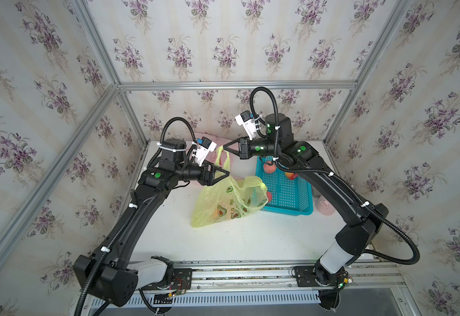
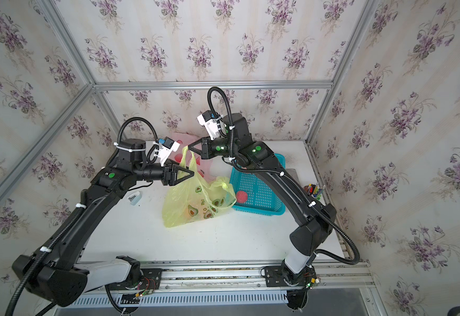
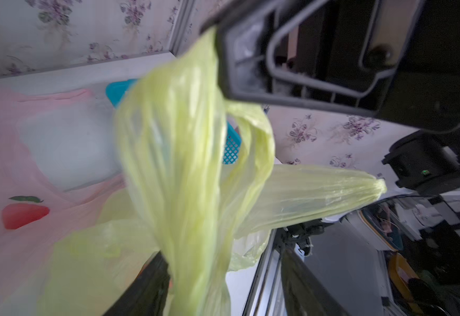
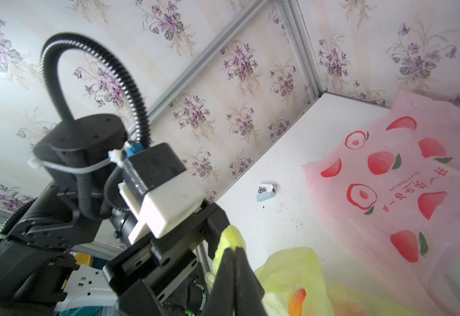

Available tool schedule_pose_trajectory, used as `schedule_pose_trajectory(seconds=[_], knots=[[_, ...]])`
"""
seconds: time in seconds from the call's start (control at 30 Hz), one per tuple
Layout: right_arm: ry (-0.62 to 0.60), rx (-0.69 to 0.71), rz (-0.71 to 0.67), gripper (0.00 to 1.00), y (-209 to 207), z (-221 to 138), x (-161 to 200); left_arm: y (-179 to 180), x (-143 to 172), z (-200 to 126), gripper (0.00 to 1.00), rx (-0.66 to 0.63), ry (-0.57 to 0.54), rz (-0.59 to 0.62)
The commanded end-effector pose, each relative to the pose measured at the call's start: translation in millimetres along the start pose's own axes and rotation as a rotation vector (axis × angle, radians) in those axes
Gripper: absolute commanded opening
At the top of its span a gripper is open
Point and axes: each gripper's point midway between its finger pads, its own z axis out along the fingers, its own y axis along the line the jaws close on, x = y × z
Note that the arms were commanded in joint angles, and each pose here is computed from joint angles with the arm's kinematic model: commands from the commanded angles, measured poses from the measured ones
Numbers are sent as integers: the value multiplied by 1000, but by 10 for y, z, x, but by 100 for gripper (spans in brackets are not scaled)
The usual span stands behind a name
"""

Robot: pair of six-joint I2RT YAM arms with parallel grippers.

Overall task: Place the peach into a plastic bag & tie a knot
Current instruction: Adjust the plastic bag at the center of the board.

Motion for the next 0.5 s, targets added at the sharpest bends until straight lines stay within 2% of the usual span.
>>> schedule_pose_trajectory(seconds=[0.0,0.1,0.2,0.33,0.47], knots=[[-101,28,11,0,48,-43,-211,251,-139,-197,64,-235,-136,26],[-122,35,17,0,89,-3,-238,257,-203,-378,71,-310,-251,63],[-139,33,24,0,154,34,-275,188,-281,-479,75,-332,-331,102],[-152,37,34,0,224,113,-316,99,-408,-487,78,-348,-394,140],[-164,25,47,0,307,200,-342,158,-507,-417,78,-436,-445,159]])
